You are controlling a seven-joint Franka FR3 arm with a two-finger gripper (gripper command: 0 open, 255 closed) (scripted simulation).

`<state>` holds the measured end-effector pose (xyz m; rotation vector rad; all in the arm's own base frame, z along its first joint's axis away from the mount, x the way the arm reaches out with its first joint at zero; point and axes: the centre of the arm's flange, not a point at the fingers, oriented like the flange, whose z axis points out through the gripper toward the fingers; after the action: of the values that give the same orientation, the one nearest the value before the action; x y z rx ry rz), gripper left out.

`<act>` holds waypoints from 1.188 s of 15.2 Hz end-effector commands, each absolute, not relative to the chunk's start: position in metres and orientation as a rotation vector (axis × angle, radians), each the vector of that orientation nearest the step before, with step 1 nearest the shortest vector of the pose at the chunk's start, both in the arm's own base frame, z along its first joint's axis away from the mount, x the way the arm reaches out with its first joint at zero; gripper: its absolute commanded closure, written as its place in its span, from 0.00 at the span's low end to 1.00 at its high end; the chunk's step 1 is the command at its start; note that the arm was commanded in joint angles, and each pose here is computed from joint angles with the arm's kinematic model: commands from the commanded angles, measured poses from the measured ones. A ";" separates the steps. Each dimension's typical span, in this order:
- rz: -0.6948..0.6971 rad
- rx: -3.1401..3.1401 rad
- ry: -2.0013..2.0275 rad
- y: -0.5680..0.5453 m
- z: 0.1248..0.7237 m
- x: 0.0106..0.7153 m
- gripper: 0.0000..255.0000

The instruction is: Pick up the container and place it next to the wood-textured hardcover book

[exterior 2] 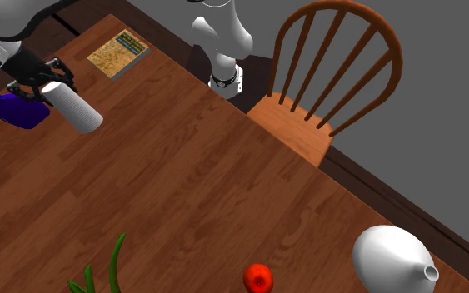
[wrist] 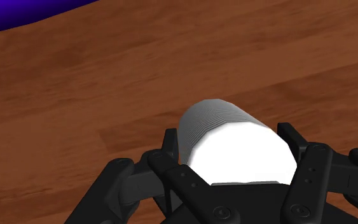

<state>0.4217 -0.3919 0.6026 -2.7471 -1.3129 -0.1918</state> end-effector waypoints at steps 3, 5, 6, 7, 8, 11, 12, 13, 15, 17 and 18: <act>-0.192 -2.747 -1.313 -0.391 0.581 0.421 1.00; -0.192 -2.747 -1.313 -0.391 0.571 0.421 1.00; -0.192 -2.747 -1.313 -0.391 0.565 0.421 1.00; -0.192 -2.747 -1.313 -0.391 0.560 0.421 1.00; -0.192 -2.747 -1.313 -0.391 0.555 0.421 1.00; -0.192 -2.747 -1.313 -0.391 0.539 0.421 1.00; -0.192 -2.747 -1.313 -0.391 0.534 0.421 1.00; -0.192 -2.747 -1.313 -0.391 0.528 0.421 1.00; -0.192 -2.747 -1.313 -0.391 0.517 0.421 1.00; -0.192 -2.747 -1.313 -0.391 0.517 0.421 1.00; -0.192 -2.747 -1.313 -0.391 0.517 0.421 1.00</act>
<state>0.4154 -0.4054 0.5559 -2.8672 -1.3468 -0.3002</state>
